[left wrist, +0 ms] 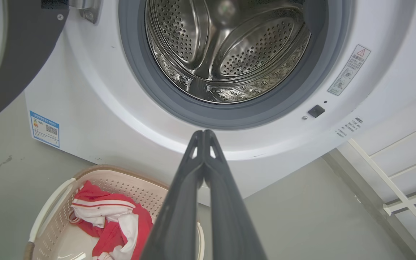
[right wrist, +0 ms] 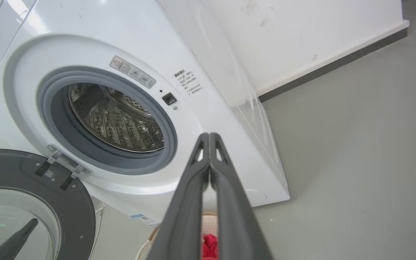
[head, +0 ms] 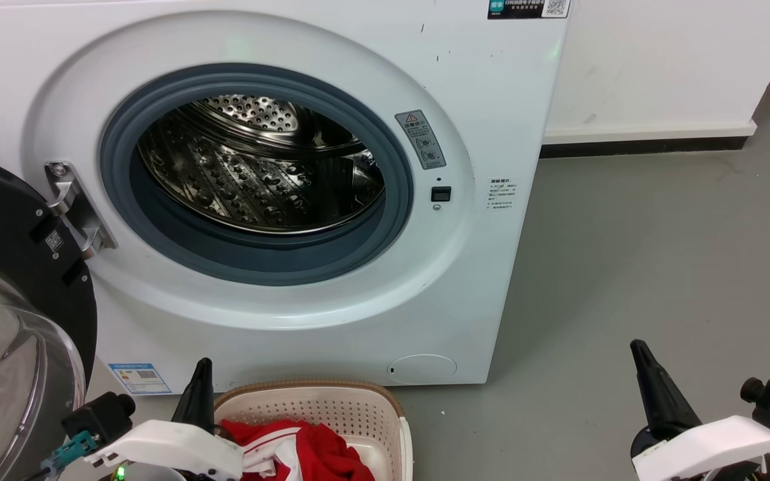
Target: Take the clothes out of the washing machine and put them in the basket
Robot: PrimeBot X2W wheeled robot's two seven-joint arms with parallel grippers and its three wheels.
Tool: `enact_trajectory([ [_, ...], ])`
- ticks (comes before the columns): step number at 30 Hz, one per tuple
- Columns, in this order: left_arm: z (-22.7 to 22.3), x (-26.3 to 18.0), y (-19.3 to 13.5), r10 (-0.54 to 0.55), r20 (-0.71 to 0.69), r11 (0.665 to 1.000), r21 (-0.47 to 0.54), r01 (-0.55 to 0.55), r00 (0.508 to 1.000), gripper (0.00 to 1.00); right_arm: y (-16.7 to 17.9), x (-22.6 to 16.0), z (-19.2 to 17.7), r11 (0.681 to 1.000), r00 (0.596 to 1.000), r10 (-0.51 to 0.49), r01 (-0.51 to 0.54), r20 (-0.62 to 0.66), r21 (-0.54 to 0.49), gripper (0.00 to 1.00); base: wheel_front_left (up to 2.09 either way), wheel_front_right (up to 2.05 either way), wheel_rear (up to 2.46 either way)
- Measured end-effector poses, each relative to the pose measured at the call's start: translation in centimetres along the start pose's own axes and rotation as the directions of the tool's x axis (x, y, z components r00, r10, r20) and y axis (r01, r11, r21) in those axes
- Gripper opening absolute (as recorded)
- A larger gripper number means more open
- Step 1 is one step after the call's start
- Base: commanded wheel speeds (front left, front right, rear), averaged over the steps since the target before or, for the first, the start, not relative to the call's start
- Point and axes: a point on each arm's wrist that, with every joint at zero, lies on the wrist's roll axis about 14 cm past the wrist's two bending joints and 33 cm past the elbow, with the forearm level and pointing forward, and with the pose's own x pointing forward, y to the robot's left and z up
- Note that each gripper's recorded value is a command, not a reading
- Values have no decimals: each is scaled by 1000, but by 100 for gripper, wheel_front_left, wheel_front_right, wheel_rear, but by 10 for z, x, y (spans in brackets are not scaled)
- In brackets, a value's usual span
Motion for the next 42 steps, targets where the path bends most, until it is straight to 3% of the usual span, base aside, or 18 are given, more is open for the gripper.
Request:
enact_trajectory([
  [18, 4, 5, 2, 2, -7, 965, -261, -4, 1000, 0, -7, 9, 4, 966, 1000, -16, 11, 17, 257, 0, 0, 0, 0],
  [42, 10, 11, 3, -14, 4, 842, -539, 15, 1000, 0, -16, 20, 7, 845, 999, -41, 18, 32, 535, 0, 0, 0, 0],
])
